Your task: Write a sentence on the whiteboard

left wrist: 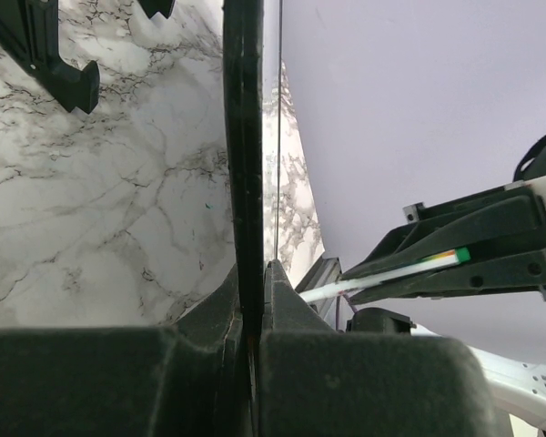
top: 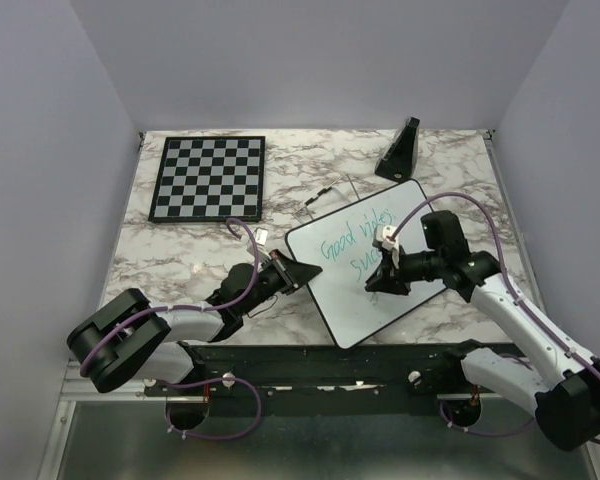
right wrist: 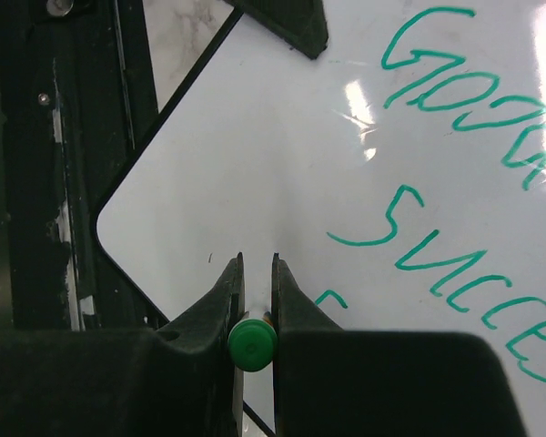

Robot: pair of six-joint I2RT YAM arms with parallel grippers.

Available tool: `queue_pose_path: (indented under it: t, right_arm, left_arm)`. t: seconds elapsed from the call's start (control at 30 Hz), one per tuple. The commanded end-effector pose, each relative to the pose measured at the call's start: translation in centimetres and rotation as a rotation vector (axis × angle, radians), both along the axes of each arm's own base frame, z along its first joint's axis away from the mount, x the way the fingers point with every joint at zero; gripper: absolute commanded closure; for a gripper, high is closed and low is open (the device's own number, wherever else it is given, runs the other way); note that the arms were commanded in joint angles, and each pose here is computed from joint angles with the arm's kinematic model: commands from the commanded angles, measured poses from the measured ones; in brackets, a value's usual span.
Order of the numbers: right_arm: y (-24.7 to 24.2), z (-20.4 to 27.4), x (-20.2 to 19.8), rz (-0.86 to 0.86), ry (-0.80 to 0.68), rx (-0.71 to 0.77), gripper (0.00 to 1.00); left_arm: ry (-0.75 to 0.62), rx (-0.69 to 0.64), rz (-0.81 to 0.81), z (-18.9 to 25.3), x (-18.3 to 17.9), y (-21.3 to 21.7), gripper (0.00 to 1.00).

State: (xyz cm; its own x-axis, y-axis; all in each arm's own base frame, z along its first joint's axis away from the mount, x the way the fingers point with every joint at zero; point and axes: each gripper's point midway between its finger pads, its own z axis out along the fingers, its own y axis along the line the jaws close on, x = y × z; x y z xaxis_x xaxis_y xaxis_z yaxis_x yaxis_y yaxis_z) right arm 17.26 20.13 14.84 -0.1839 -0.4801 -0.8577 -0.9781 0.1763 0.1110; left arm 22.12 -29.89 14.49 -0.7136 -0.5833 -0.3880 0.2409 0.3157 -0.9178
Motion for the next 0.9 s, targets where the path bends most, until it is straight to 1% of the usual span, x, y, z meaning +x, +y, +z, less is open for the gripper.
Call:
queue_pose_path:
  t: [0.0, 0.1, 0.27, 0.37, 0.47, 0.87]
  right_arm:
    - [0.8, 4.1, 1.4, -0.044, -0.100, 0.087, 0.99]
    - [-0.1, 3.8, 2.6, -0.108, -0.132, 0.064, 0.99]
    - [-2.7, 2.4, 4.7, -0.225, -0.125, 0.025, 0.99]
    - [-3.3, 1.7, 5.0, -0.232, -0.128, 0.009, 1.00]
    - [-3.1, 1.2, 4.7, -0.195, -0.129, 0.009, 0.99]
    - [-2.6, 0.0, 4.5, -0.154, -0.068, 0.014, 0.99]
  left_arm:
    - [-0.111, -0.075, 0.007, 3.5, 0.2, -0.1, 1.00]
    - [-0.112, -0.072, 0.005, 3.5, 0.1, 0.0, 1.00]
    - [-0.116, -0.074, 0.004, 3.6, 0.1, 0.0, 1.00]
    - [-0.114, -0.072, 0.002, 3.4, 0.1, 0.0, 1.00]
    - [-0.115, -0.073, 0.001, 3.5, 0.0, 0.0, 1.00]
    - [-0.114, -0.072, -0.001, 3.5, 0.3, -0.3, 1.00]
